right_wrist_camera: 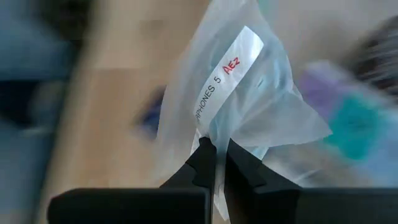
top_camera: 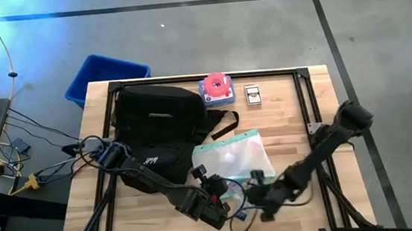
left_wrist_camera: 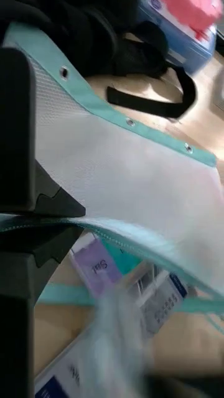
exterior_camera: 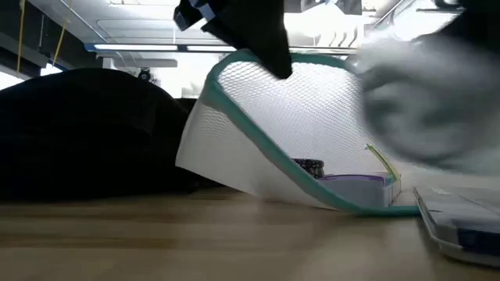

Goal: Unpack backpack
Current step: Put the small zip bag into the zip bag

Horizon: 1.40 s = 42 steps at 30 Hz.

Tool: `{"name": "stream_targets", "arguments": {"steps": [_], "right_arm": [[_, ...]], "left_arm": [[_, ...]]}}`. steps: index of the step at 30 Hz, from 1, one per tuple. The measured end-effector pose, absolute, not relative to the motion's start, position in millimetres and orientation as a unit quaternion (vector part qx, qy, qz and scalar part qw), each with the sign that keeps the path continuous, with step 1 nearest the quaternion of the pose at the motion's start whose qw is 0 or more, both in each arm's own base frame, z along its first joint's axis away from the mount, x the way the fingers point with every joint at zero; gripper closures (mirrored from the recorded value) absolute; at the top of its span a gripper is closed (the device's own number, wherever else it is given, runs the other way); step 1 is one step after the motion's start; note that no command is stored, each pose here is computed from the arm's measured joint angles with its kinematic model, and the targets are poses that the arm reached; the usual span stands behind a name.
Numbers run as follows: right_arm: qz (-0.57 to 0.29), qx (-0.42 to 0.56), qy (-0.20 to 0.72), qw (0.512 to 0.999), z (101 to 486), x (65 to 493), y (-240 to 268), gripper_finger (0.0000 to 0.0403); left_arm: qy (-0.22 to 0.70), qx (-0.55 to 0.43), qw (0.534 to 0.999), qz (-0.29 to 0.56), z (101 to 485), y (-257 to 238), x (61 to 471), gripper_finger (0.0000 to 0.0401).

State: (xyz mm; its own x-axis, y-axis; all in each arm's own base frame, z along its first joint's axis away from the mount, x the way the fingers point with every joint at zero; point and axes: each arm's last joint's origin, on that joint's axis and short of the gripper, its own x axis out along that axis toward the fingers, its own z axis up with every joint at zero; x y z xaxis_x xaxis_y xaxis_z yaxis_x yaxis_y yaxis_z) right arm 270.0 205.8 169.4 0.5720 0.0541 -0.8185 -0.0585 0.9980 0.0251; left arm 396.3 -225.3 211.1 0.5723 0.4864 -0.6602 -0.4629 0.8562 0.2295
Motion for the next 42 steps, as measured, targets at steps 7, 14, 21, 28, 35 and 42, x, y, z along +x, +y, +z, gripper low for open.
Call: {"name": "stream_targets", "arguments": {"steps": [7, 14, 21, 28, 35, 42], "right_arm": [[-0.122, -0.058, 0.483, 0.865, 183, 304, 165, 0.0401], [-0.143, -0.043, 0.489, 0.859, 185, 318, 141, 0.0307], [-0.123, -0.033, 0.498, 0.858, 185, 317, 144, 0.0166], [0.020, -0.112, 0.500, 0.858, 196, 291, 195, 0.0127], [0.204, -0.060, 0.524, 0.825, 192, 263, 246, 0.0139], [0.312, 0.013, 0.453, 0.835, 171, 270, 291, 0.0169]], "left_arm": [[0.372, 0.040, 0.896, 0.237, 213, -236, 395, 0.0401], [0.378, 0.040, 0.895, 0.235, 212, -236, 395, 0.0401], [0.383, 0.038, 0.894, 0.230, 212, -236, 394, 0.0401], [0.386, 0.040, 0.893, 0.227, 212, -237, 393, 0.0401], [0.387, 0.040, 0.892, 0.229, 212, -236, 393, 0.0401], [0.387, 0.040, 0.892, 0.230, 212, -236, 394, 0.0401]]}}
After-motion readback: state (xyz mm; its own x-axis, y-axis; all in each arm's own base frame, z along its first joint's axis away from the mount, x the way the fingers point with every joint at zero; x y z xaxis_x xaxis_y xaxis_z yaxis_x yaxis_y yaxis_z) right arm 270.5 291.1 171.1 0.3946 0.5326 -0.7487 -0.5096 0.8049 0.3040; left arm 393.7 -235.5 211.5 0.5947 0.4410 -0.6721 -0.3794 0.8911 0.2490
